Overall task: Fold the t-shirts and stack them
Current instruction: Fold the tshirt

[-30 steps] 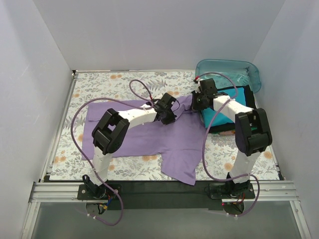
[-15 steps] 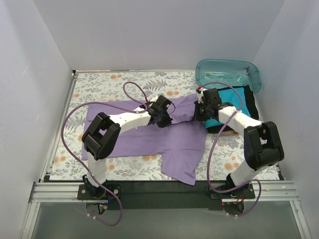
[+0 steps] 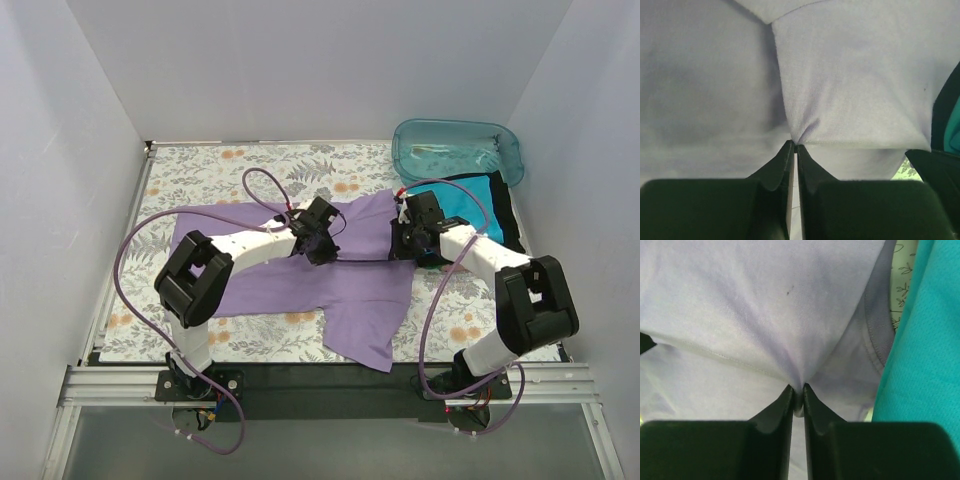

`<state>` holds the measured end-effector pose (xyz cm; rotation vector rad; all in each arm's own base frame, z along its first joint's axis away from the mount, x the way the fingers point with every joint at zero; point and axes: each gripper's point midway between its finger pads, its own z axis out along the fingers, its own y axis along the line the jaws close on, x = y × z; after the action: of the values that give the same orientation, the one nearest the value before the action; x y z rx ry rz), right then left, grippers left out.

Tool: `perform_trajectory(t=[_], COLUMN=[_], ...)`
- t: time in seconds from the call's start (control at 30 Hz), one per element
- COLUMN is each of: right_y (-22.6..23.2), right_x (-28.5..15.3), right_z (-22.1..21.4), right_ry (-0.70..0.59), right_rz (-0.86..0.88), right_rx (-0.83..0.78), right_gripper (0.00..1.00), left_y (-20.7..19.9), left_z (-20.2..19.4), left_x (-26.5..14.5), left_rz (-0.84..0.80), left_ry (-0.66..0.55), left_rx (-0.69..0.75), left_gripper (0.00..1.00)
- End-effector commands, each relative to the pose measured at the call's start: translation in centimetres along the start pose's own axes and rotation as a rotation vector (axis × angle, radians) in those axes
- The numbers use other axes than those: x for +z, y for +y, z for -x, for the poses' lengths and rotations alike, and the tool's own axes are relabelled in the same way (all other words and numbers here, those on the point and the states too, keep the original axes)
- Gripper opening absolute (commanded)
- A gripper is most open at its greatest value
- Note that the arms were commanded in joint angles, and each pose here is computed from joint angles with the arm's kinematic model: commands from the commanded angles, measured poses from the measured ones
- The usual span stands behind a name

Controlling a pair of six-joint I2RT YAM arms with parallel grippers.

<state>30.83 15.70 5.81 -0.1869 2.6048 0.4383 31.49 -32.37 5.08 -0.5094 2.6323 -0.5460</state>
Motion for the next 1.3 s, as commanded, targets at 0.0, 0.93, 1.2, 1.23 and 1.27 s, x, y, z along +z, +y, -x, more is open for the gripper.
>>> perform_trajectory(t=[0.0, 0.93, 1.2, 1.23, 1.27], right_y=[0.5, 4.9, 4.0, 3.9, 3.7], right_x=[-0.9, 7.3, 12.0, 12.4, 13.0], right_z=[-1.0, 12.7, 12.3, 12.4, 12.6], right_ry=[0.004, -0.079, -0.024, -0.022, -0.022], right_rz=[-0.002, 0.01, -0.009, -0.009, -0.018], right_rx=[-0.007, -0.159, -0.155, -0.156, -0.155], right_gripper=[0.21, 0.99, 0.98, 0.99, 0.98], left_y=[0.2, 27.1, 32.5, 33.3, 33.3], left_z=[0.1, 22.2, 22.6, 22.3, 23.0], left_x=[-1.9, -9.0, -3.8, -2.8, -2.5], left_rz=[0.017, 0.413, 0.468, 0.485, 0.484], left_ry=[-0.004, -0.387, -0.274, -0.249, -0.252], left_rx=[0.008, -0.442, -0.545, -0.555, -0.557], left_gripper=[0.09, 0.84, 0.83, 0.83, 0.83])
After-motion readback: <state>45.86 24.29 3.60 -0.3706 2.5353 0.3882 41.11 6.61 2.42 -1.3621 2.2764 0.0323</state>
